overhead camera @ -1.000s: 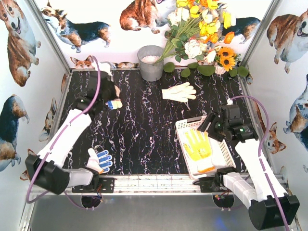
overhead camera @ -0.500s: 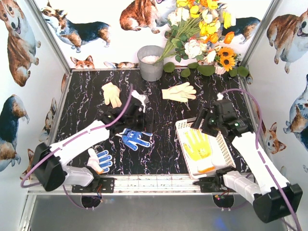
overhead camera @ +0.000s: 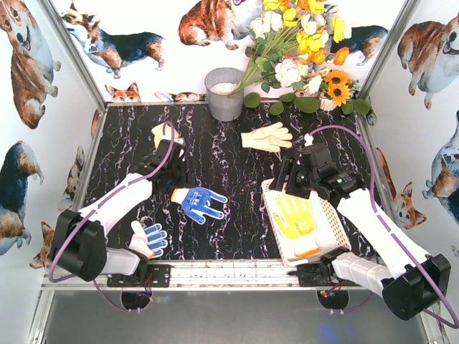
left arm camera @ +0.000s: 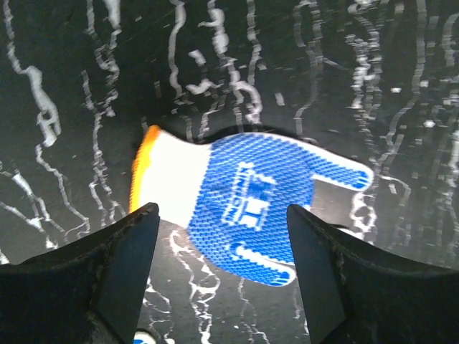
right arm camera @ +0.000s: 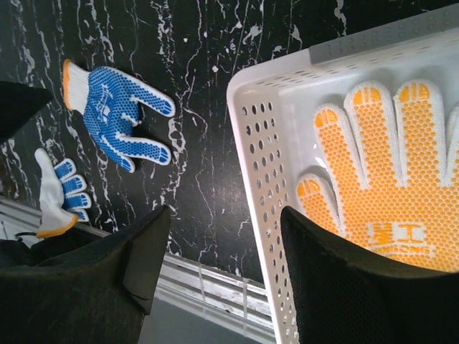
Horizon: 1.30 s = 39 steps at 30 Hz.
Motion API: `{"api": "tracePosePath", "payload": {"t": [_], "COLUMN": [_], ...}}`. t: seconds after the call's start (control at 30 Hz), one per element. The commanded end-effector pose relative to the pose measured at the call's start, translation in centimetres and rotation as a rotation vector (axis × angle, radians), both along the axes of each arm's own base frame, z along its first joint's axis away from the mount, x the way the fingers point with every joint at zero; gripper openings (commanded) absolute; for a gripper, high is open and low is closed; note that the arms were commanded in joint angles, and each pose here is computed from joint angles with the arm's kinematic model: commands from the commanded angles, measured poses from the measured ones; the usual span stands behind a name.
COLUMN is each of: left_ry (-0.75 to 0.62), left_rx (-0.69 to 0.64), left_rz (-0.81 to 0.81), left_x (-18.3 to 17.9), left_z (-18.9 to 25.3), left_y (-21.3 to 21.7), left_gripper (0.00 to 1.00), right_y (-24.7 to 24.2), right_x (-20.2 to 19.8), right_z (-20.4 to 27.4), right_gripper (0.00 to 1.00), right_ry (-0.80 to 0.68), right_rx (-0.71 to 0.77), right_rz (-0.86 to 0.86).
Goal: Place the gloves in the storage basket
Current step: Pick up the glove from the center of the board.
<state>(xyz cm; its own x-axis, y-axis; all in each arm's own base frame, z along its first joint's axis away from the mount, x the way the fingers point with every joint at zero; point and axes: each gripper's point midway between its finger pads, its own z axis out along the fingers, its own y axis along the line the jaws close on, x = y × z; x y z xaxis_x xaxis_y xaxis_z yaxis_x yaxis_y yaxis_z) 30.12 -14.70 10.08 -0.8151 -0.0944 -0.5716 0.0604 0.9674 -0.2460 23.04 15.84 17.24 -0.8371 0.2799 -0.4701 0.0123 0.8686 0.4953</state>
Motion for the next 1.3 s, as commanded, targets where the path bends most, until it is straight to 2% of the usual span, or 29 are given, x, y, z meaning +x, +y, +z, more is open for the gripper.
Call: {"api": "tracePosePath", "payload": {"t": [0.0,0.07,0.13,0.17,0.43,0.6,0.73,0.83,1.03,1.27], "left_ry": [-0.01,0.01,0.045,0.061,0.113,0.136,0.139,0.144,0.028,-0.186], "left_rx": [0.054,0.023,0.01,0.008,0.022,0.077,0.002,0.0,-0.015,0.014], "left_rz": [0.079,0.114,0.138,0.145,0.172,0.181,0.148,0.155,0.146,0.031], "left_x": [0.5,0.6,0.6,0.5,-0.8,-1.6,-1.6,-1.5,0.3,5.2], "left_z": [-1.5,-2.7,-4.1,-4.7,-7.4,-8.7,-9.2,-9.4,-6.4,1.0], "left_y": [3.3,3.7,3.9,3.9,4.4,5.5,4.0,4.0,3.8,2.9], "left_gripper": [0.64,0.58,0.49,0.48,0.52,0.5,0.4,0.24,0.0,0.0], "right_y": [1.2,1.4,1.4,1.4,1.3,1.6,1.7,1.7,1.3,0.5], "right_x": [1.3,1.3,1.3,1.4,1.3,1.4,1.7,1.7,1.4,1.2], "right_z": [1.8,1.7,1.8,1.9,1.9,1.6,1.7,1.9,1.9,1.7], "right_gripper": [0.65,0.65,0.65,0.65,0.65,0.65,0.65,0.65,0.65,0.65], "right_ry": [-0.073,-0.069,-0.071,-0.072,-0.07,-0.064,-0.066,-0.074,-0.088,-0.11], "right_rx": [0.065,0.069,0.068,0.067,0.064,0.08,0.082,0.084,0.079,0.048], "right_rz": [-0.003,-0.003,-0.003,-0.002,-0.003,-0.007,-0.01,-0.011,-0.019,-0.033]}}
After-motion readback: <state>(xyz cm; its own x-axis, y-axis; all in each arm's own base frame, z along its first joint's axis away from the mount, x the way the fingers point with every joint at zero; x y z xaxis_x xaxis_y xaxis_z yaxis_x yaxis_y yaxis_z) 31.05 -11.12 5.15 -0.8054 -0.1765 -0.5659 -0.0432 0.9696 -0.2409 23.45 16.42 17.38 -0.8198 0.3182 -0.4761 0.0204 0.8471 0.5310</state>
